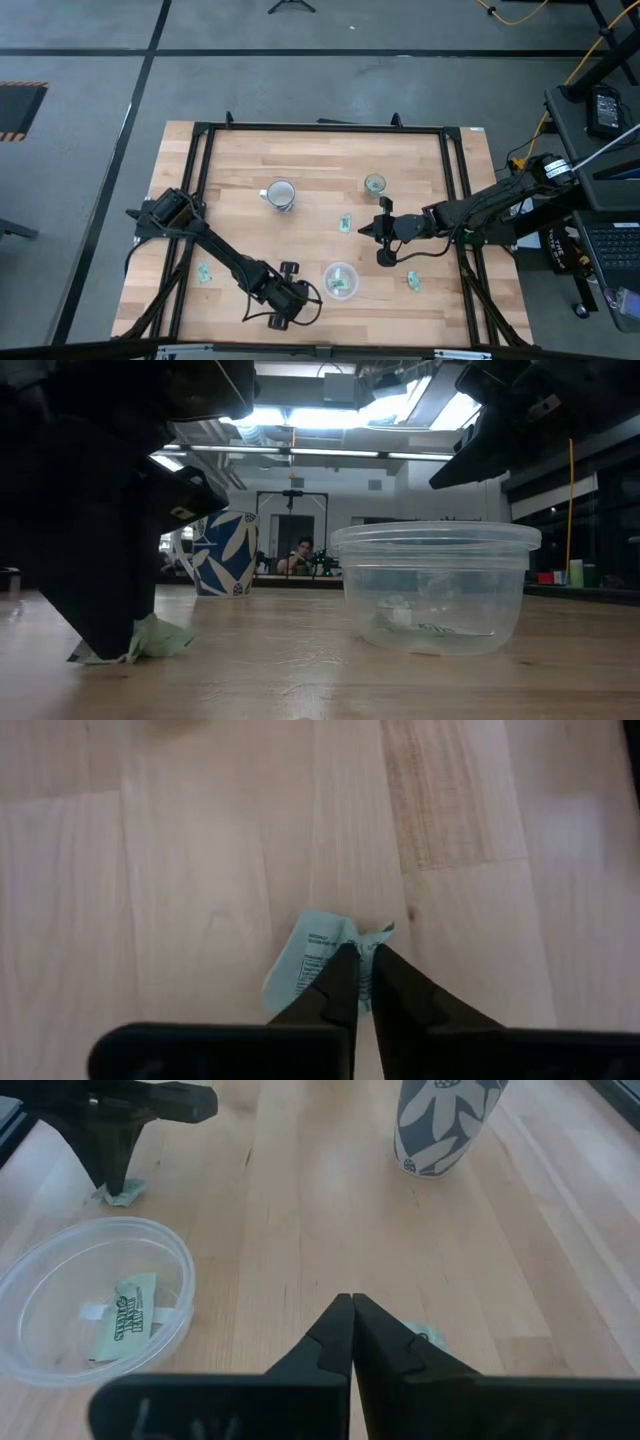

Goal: Pick and place Stevia / Truvia into bins
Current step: Put the white stevia packet into the transparent container

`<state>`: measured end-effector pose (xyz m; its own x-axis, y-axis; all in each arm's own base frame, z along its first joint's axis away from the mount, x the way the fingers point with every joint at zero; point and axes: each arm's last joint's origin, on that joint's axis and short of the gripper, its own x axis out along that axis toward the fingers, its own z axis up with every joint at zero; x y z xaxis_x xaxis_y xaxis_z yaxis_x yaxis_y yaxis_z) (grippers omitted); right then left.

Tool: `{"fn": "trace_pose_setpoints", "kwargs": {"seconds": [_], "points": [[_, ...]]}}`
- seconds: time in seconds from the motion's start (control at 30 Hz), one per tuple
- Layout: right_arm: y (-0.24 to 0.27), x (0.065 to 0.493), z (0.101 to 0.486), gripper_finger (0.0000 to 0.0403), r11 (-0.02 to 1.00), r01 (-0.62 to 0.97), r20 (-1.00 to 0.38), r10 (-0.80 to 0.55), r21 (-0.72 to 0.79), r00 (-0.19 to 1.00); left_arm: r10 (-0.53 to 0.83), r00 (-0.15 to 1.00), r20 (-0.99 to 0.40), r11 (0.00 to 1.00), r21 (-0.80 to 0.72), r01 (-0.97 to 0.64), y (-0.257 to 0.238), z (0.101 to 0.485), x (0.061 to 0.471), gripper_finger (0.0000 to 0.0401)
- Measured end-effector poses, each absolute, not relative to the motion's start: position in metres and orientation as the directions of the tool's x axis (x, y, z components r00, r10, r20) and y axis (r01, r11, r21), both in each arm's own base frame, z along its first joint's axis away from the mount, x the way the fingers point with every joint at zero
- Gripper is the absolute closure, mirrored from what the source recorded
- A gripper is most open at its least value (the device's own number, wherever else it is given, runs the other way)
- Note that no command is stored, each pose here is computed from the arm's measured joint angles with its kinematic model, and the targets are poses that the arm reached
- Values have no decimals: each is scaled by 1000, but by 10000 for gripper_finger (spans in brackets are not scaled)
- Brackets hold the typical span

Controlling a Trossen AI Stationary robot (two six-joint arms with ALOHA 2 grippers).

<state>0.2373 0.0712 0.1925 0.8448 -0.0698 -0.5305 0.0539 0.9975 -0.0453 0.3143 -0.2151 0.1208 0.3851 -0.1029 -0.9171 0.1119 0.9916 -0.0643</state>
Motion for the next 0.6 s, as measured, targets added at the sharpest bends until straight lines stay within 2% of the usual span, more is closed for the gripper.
{"fn": "trace_pose_setpoints", "kwargs": {"seconds": [0.33,0.6], "points": [[71,237,193,393,998,54,-529,-69,-45,846,-134,373,-918,974,-53,221,-213,136,308,393],[71,238,193,393,998,54,-522,-68,-42,850,-51,398,-916,963,61,264,-198,176,292,395]]}}
